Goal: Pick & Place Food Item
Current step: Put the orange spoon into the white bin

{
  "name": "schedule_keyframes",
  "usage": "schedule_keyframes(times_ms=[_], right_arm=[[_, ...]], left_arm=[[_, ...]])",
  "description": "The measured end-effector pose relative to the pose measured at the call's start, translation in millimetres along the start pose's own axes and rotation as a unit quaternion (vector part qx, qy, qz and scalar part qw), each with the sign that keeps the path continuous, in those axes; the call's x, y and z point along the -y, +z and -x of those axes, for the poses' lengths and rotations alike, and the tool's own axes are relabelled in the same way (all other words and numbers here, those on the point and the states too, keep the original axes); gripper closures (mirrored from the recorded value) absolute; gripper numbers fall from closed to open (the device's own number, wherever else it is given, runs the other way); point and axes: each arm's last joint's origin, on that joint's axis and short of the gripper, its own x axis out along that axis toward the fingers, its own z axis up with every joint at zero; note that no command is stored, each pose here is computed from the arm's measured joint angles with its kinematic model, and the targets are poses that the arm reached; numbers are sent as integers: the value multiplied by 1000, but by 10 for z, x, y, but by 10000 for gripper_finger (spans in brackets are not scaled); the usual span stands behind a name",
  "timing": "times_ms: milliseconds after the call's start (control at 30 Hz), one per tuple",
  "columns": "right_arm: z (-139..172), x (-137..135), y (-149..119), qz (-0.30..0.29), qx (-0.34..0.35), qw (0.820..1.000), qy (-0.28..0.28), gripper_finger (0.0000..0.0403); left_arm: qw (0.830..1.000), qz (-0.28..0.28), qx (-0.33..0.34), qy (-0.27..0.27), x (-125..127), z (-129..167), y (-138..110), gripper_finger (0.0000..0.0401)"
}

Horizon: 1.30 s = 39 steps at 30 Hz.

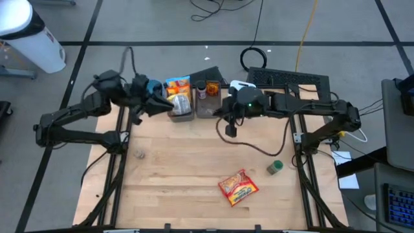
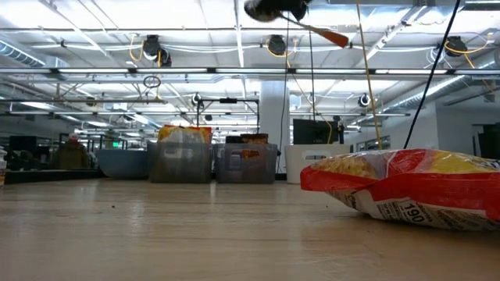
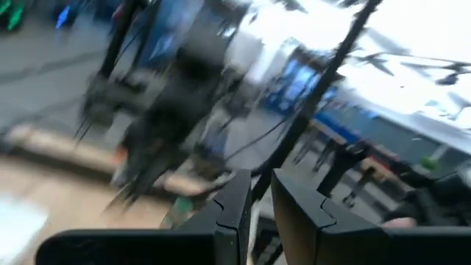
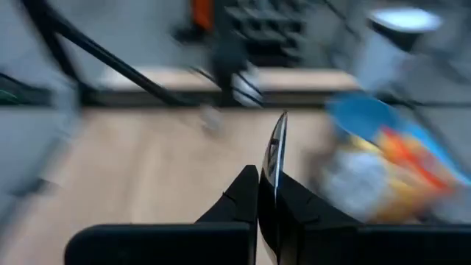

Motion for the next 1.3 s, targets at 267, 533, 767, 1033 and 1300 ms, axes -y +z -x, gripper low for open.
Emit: schedule_keyframes(times_ms=[267, 533, 767, 1033, 1300], right_arm=[[82, -92, 240, -82, 115, 976, 167, 400], [111, -113, 362, -85, 179, 968, 154, 400], [132, -100, 418, -88, 211, 963, 142, 400], [147, -104, 445, -87, 225, 959, 146, 400], [145, -153, 445, -86, 224, 959, 151, 399]], left_arm=[[996, 14, -74, 43, -191, -307, -256, 338], [998, -31, -58, 2, -235, -654, -349, 339], [996, -79, -18, 26, -194, -725, -337, 338], [995, -96, 1, 34, -185, -724, -306, 339], [993, -105, 14, 49, -187, -723, -288, 338]])
